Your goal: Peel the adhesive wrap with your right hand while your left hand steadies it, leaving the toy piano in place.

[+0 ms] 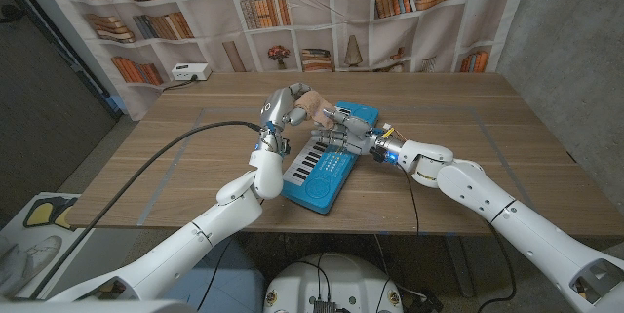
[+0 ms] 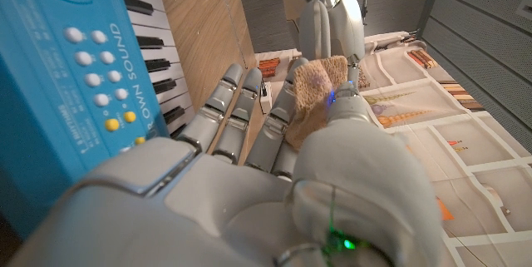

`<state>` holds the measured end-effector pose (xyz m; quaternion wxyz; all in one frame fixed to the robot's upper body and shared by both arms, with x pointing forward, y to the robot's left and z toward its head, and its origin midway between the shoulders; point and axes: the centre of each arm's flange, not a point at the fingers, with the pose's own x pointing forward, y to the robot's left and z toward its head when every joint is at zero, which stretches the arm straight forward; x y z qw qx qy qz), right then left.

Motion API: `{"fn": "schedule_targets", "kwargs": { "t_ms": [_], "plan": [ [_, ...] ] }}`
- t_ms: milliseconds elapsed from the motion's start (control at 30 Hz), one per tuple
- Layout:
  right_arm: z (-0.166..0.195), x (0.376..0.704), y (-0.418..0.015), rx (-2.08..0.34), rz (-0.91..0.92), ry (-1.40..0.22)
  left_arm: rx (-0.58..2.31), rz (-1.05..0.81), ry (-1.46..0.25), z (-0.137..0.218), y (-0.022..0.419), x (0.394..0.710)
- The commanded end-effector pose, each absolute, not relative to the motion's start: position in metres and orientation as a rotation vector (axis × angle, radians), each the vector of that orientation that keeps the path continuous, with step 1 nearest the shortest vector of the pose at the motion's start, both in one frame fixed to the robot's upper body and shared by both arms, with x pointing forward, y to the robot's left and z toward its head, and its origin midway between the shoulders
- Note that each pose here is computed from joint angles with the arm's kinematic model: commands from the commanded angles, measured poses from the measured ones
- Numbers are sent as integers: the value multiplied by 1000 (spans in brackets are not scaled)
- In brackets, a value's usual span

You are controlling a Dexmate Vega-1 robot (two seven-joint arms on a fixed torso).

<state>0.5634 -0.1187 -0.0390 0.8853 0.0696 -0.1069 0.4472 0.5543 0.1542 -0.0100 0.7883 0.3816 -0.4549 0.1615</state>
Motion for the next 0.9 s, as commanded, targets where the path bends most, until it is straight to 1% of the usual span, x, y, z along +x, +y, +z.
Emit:
{"fn": "schedule_targets", "kwargs": {
  "t_ms": [33,900],
  "plan": [
    [-36,563,-112,140,933,-221,833,347,-981,-10,153,554],
    [-35,560,-106,184,952,-234,848,340,-980,-13,152,554]
  ]
}}
